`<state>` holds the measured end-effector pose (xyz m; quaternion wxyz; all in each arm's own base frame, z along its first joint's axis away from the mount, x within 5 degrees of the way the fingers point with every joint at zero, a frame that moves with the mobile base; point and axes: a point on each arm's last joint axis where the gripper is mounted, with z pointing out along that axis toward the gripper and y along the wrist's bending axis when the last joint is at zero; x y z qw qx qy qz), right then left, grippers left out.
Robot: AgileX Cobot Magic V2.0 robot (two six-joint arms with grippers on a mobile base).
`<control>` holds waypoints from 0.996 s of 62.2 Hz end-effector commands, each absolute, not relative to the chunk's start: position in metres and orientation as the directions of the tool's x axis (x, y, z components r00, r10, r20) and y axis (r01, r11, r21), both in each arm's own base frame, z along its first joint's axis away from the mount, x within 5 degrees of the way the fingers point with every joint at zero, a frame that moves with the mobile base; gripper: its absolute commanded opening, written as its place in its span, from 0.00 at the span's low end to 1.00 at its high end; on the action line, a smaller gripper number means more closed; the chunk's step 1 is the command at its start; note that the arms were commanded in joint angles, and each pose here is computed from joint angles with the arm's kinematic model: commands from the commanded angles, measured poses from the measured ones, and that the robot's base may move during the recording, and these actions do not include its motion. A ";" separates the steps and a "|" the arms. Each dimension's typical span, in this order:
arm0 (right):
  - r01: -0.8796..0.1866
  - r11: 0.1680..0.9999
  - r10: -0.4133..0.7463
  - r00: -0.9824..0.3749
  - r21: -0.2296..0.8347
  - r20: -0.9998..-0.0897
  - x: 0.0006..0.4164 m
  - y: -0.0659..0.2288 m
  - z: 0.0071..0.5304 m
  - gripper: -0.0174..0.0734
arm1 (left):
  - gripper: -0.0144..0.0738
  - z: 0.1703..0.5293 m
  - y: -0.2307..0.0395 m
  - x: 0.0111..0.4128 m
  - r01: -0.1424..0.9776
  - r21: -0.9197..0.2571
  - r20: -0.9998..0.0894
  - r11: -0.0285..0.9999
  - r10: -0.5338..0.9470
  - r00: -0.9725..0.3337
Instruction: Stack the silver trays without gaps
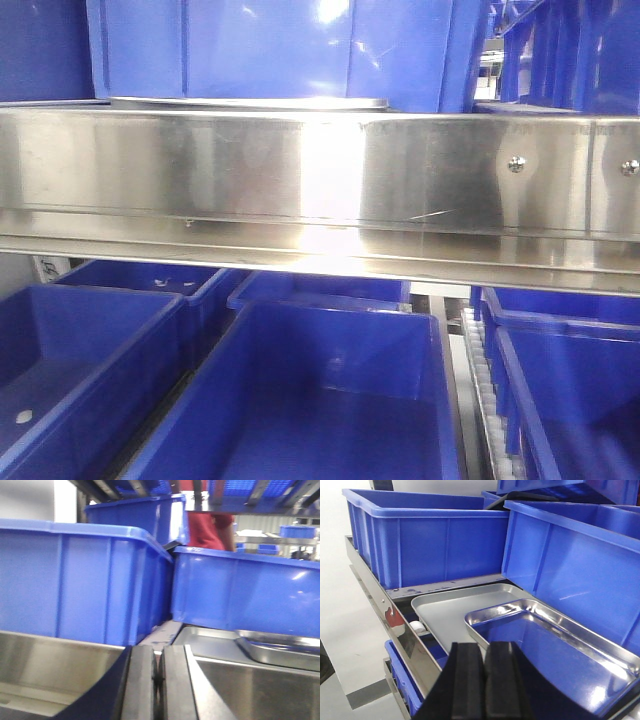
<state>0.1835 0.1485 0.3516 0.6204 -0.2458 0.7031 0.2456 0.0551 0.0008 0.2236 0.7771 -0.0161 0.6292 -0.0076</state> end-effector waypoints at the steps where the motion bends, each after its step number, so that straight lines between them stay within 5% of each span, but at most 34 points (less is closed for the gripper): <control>1: -0.662 0.749 -0.033 -0.079 0.028 -0.996 0.181 0.148 0.356 0.10 | 0.17 0.225 0.001 0.054 -0.015 -0.041 -0.975 0.999 -0.036 0.218; 62: -0.662 0.749 -0.033 -0.079 0.028 -0.996 0.181 0.148 0.356 0.10 | 0.17 0.220 0.001 0.055 -0.024 0.019 -0.987 1.000 0.023 0.157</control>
